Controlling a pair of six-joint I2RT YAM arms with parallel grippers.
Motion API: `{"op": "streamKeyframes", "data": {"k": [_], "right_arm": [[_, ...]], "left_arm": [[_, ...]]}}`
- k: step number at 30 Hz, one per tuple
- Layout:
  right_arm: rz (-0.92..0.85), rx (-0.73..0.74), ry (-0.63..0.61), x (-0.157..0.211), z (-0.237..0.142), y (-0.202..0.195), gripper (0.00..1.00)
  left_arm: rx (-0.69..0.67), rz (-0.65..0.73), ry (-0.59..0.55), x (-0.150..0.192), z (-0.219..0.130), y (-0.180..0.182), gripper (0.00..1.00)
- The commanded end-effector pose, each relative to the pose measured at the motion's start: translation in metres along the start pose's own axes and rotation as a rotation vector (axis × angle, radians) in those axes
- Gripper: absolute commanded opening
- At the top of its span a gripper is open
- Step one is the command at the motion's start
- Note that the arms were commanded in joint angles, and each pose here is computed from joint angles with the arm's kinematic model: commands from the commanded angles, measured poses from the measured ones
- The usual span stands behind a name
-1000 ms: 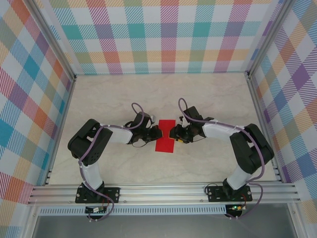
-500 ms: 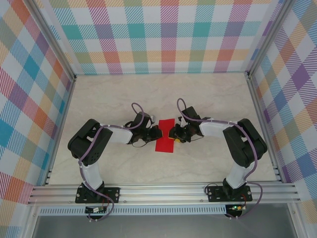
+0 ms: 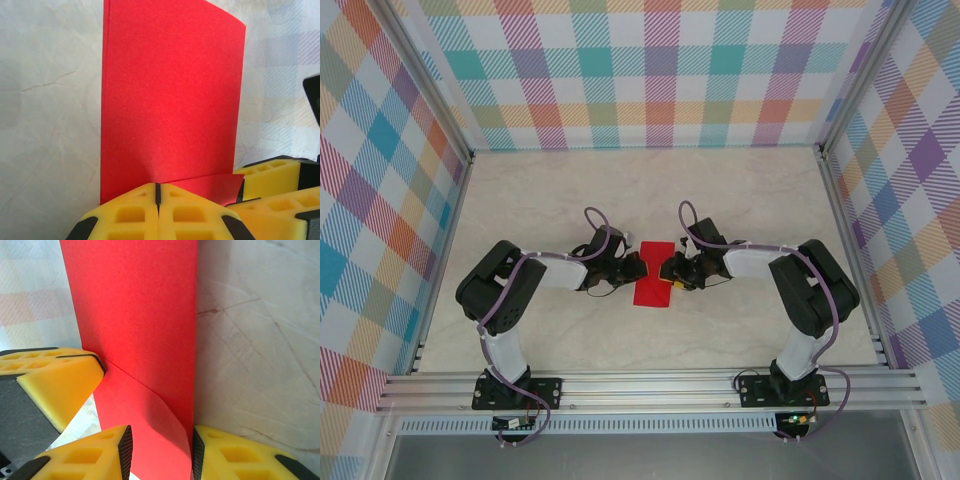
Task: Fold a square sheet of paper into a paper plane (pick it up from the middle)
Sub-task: Turn over the paper at the center of the table.
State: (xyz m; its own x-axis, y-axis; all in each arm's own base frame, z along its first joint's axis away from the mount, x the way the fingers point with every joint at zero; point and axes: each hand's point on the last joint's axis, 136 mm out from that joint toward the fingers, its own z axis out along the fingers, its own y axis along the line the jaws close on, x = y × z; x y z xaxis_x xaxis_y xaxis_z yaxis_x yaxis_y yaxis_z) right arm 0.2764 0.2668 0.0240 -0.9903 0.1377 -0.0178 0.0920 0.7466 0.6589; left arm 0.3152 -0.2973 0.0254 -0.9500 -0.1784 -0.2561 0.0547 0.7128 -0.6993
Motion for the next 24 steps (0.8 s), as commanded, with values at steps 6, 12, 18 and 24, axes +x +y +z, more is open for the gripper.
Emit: {"op": "streamKeyframes", "data": {"k": [6, 12, 18, 24], "right_arm": [[-0.019, -0.089, 0.016, 0.009, 0.005, -0.002, 0.34], [-0.043, -0.148, 0.007, 0.005, 0.004, 0.004, 0.25], [-0.093, -0.179, -0.012, 0.002, -0.007, 0.019, 0.17], [-0.148, -0.166, -0.027, 0.001, -0.028, 0.035, 0.05]], "left_arm": [[0.028, -0.01, -0.053, -0.007, -0.018, -0.017, 0.03], [0.013, -0.011, -0.083, -0.01, -0.028, -0.017, 0.04], [-0.019, -0.007, -0.161, -0.015, -0.056, -0.018, 0.06], [-0.06, 0.024, -0.256, -0.02, -0.097, -0.022, 0.09]]}}
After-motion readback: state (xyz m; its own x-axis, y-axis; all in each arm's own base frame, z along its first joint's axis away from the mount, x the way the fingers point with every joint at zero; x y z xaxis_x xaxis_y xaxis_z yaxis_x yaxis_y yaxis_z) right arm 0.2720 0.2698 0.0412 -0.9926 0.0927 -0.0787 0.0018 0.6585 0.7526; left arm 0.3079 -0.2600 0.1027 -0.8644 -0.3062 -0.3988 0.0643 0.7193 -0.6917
